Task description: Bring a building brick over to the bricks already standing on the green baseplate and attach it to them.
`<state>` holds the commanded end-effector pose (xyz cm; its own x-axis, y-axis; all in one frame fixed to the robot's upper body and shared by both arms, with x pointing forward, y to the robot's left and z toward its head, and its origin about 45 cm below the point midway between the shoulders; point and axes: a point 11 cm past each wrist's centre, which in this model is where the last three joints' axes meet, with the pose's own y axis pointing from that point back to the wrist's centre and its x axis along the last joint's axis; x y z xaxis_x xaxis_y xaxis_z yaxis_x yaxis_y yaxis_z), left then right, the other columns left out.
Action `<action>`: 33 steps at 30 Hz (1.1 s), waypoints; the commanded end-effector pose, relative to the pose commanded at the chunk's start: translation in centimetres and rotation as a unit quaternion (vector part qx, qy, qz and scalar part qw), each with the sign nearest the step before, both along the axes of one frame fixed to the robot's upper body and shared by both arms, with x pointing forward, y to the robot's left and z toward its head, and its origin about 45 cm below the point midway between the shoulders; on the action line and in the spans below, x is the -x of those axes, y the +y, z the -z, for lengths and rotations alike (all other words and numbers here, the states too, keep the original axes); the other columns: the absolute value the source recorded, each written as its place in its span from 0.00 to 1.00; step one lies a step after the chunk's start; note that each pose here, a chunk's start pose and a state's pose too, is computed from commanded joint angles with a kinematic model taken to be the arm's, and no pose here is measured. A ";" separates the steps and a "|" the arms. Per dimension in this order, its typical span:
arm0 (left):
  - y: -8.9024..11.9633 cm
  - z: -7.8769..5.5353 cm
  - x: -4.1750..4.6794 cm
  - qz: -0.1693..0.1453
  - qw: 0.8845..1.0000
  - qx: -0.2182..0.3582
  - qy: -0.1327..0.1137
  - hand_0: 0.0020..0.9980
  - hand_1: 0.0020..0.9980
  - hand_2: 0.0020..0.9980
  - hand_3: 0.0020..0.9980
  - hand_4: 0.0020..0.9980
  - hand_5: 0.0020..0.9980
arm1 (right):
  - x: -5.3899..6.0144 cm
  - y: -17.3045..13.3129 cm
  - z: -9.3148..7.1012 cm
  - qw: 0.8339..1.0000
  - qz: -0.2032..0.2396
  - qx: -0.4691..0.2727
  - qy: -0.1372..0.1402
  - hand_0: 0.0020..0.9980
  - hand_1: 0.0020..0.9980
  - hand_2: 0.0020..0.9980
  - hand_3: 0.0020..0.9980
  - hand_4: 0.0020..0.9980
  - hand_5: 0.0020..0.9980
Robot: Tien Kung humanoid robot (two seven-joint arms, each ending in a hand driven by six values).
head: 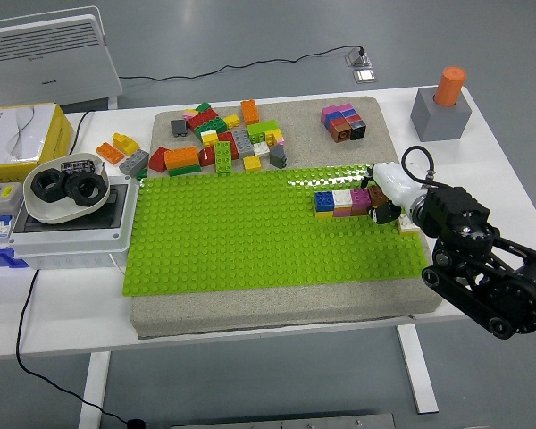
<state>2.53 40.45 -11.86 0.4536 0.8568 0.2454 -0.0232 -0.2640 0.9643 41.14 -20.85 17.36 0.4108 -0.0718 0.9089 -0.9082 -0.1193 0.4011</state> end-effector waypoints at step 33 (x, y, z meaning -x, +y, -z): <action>0.0 0.0 0.48 0.000 1.000 0.001 0.007 0.73 0.37 0.33 0.50 0.25 0.00 | 1.4 -2.4 -1.7 0.999 -0.014 0.009 -0.028 0.77 0.76 0.86 0.78 0.94 0.25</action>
